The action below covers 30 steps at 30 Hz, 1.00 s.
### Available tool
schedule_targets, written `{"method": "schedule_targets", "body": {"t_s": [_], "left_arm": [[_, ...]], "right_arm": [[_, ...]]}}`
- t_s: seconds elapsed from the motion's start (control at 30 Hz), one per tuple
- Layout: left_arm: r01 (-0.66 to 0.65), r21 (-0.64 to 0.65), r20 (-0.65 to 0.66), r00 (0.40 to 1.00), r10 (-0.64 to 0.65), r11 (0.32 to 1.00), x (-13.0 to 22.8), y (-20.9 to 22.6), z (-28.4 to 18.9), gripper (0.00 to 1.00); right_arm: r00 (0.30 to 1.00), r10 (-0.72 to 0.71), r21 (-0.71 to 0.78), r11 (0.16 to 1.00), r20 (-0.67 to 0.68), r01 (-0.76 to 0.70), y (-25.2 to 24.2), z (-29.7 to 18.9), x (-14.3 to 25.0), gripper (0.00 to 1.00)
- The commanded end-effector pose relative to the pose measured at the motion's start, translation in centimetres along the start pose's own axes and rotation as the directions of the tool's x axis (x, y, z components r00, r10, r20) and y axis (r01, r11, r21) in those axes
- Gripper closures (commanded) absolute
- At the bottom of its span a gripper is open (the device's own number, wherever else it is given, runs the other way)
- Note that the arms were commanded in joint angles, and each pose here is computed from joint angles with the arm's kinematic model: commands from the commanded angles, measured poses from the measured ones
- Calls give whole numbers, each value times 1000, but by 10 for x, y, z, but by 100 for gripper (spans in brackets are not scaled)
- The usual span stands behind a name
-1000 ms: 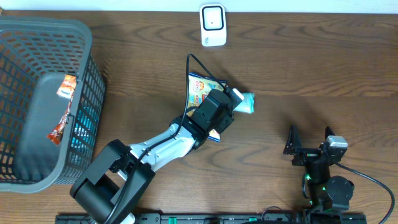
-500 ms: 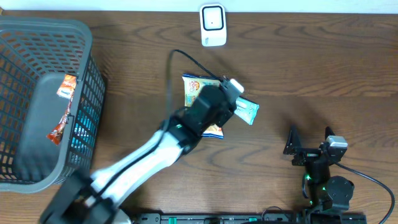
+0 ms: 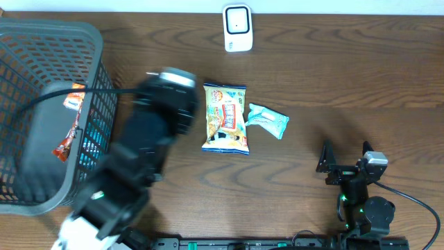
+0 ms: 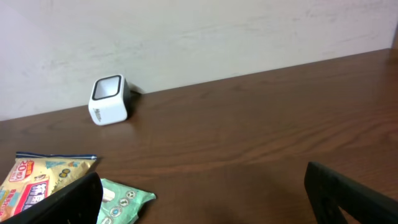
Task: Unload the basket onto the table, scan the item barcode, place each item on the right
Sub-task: 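Release the green pack beside the yellow bag and withdraw left gripper, then reach the left gripper into the basket and grasp the red candy bar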
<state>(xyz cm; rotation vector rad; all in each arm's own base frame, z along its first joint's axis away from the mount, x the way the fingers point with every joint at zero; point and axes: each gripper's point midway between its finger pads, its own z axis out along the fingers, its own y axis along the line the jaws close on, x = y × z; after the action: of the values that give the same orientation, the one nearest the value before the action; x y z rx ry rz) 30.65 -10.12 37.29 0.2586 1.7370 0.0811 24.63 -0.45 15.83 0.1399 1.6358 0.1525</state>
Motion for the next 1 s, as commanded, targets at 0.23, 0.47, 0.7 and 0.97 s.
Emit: {"method": "schedule_targets", "body": {"t_s": [0.23, 0.47, 0.7, 0.97], "left_arm": [[319, -482, 123, 947, -297, 816, -28, 168, -39, 21], [481, -690, 173, 835, -522, 540, 33, 237, -43, 2], [600, -800, 401, 514, -758, -16, 141, 286, -56, 2], [540, -836, 346, 382, -857, -97, 204, 286, -15, 2]], "right_arm": [[1000, -7, -2, 1000, 0, 7, 1, 0, 0, 1], [1000, -7, -2, 1000, 0, 7, 1, 0, 0, 1], [1000, -7, -2, 1000, 0, 7, 1, 0, 0, 1], [1000, -7, -2, 1000, 0, 7, 1, 0, 0, 1]]}}
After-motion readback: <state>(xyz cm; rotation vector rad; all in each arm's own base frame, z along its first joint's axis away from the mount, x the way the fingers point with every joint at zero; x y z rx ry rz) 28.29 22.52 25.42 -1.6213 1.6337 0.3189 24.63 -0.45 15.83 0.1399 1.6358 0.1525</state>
